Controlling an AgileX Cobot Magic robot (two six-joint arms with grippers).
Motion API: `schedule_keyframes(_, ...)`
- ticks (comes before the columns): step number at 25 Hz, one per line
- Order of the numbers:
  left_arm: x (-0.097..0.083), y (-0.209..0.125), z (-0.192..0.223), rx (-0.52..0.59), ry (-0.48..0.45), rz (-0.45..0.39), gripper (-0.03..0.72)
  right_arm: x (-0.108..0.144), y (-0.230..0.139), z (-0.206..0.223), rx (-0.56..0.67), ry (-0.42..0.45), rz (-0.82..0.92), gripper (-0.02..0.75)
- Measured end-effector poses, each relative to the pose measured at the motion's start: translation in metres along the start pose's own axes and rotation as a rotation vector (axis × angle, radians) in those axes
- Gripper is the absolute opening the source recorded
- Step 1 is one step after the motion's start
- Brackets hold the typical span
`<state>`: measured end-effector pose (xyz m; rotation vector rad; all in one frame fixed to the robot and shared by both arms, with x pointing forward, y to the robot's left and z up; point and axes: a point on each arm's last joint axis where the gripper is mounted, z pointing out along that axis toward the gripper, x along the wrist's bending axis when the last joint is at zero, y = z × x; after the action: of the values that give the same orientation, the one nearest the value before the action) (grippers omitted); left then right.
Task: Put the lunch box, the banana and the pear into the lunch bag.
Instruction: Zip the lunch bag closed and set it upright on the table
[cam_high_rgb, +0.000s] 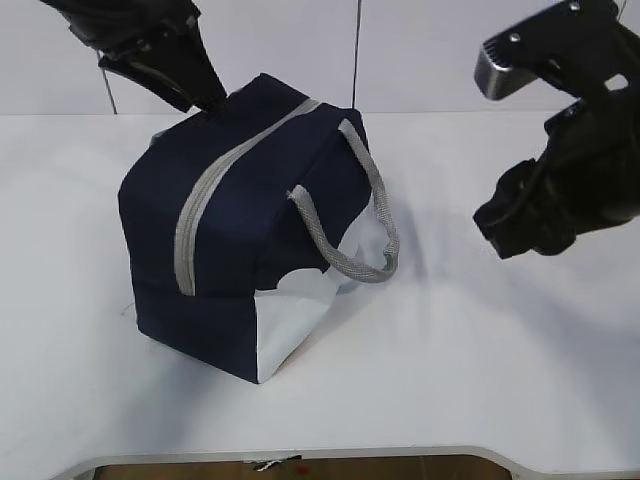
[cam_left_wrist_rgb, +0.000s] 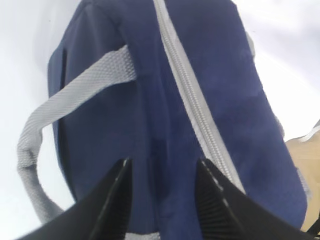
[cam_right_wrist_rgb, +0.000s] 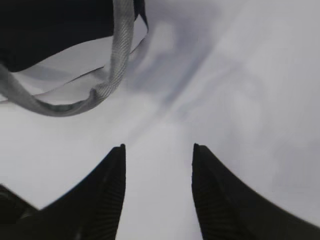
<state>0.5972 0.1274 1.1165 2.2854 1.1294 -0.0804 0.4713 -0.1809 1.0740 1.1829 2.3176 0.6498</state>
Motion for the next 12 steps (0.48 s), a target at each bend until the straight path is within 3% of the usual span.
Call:
schedule_keyframes(5,-0.002,-0.001,-0.008,-0.009,0.023,0.011,0.316,0.009,-0.011,-0.001,0.121,0.095,0.047,0.367)
schedule_keyframes(12,-0.001,-0.001,-0.008,-0.004,0.036,0.014,0.316,0.019,-0.015,-0.004,0.183,0.200,0.088,0.368)
